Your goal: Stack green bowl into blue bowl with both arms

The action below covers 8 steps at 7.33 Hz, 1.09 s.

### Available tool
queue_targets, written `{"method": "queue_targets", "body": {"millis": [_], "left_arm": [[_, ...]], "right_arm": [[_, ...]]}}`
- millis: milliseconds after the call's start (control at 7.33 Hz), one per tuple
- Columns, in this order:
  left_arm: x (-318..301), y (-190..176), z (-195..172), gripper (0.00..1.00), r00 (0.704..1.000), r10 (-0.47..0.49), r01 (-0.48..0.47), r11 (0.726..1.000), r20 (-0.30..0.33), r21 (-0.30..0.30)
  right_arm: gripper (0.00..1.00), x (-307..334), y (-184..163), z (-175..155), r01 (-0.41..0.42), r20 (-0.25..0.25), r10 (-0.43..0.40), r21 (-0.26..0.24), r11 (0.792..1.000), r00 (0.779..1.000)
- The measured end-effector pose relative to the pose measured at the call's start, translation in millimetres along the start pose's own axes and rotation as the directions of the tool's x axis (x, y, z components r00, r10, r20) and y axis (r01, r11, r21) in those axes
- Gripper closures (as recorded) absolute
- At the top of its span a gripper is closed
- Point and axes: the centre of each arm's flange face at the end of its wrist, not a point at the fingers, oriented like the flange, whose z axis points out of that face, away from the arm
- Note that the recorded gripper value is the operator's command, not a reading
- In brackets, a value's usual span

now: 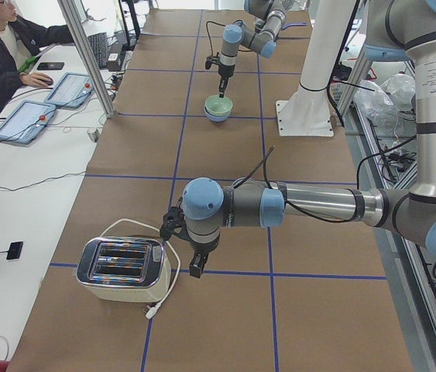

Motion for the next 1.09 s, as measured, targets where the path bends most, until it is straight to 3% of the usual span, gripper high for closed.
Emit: {"method": "queue_targets", "body": {"millis": [682, 818, 955, 1091], "left_arm": [[0.0, 0.0, 0.0, 0.02, 1.000, 0.000, 0.000, 1.000, 0.000, 0.000], [0.0, 0.0, 0.0, 0.02, 1.000, 0.000, 0.000, 1.000, 0.000, 0.000], [0.0, 0.0, 0.0, 0.02, 1.000, 0.000, 0.000, 1.000, 0.000, 0.000], [-0.3, 0.1, 0.3, 0.02, 1.000, -0.001, 0.001, 1.000, 0.000, -0.001]], "right_arm": [[1.00, -2.4, -1.0, 7.7, -0.002, -0.012, 0.002, -0.003, 1.000, 1.000], [0.91, -2.9, -1.2, 8.8, -0.002, -0.014, 0.002, -0.003, 1.000, 1.000], [0.01, -3.7, -1.6, 9.4, -0.001, -0.015, 0.001, -0.002, 1.000, 1.000], [0.00, -3.6, -3.8, 9.3, -0.002, -0.018, 0.003, 0.013, 1.000, 1.000]]}}
